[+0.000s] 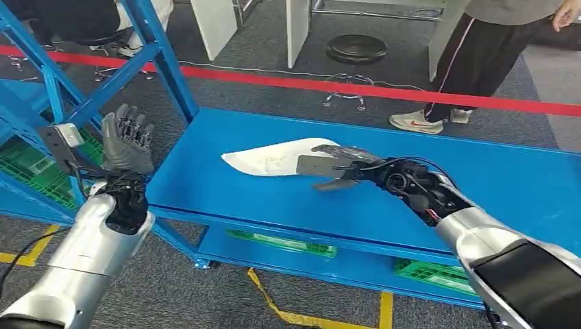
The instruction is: Take the parts from the cabinet and place them on the table.
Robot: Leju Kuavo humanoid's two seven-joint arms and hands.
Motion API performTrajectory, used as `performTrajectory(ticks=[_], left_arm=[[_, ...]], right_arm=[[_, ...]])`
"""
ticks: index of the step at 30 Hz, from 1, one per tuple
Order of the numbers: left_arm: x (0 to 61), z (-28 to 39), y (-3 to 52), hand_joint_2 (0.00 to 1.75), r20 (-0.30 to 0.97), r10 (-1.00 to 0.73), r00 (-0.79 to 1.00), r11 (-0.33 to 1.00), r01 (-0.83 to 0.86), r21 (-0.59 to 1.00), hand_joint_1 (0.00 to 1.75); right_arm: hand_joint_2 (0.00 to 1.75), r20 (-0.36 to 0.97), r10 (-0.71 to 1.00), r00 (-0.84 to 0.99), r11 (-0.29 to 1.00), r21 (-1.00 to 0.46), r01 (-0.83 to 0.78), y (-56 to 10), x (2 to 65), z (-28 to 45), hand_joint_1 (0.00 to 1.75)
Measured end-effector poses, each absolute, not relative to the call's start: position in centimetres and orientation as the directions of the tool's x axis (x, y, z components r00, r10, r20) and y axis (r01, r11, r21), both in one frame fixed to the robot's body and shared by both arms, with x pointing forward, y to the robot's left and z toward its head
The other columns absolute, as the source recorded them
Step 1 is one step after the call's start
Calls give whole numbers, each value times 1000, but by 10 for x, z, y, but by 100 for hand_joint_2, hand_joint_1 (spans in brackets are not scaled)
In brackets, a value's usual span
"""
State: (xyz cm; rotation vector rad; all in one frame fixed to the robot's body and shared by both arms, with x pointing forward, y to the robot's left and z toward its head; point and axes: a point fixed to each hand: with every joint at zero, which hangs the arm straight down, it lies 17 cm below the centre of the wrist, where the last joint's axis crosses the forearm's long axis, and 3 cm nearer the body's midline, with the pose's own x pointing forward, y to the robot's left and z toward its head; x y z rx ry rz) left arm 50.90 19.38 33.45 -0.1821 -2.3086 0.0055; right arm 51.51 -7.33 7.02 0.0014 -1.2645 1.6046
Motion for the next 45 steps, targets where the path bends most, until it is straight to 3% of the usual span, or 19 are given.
performTrajectory(ticks=[21, 22, 39, 40, 45], left_arm=[[509, 334, 193, 0, 734, 128, -667, 990, 131, -54, 0], [509, 334, 193, 0, 734, 128, -667, 990, 131, -53, 0], [510, 331, 192, 0, 741, 126, -659, 990, 131, -52, 0], [510, 331, 192, 0, 741, 126, -659, 990, 130, -52, 0], [511, 331, 193, 0, 741, 121, -660, 991, 122, -53, 0]], right_arm=[[0, 523, 722, -454, 91, -722, -686, -82, 519, 67, 0], [175, 520, 726, -451, 91, -721, -687, -83, 520, 66, 0], [175, 416, 800, -432, -30, -692, -721, -117, 506, 26, 0], [0, 411, 801, -435, -39, -690, -723, -117, 505, 24, 0], [0, 405, 804, -436, -60, -674, -736, -119, 498, 16, 0]])
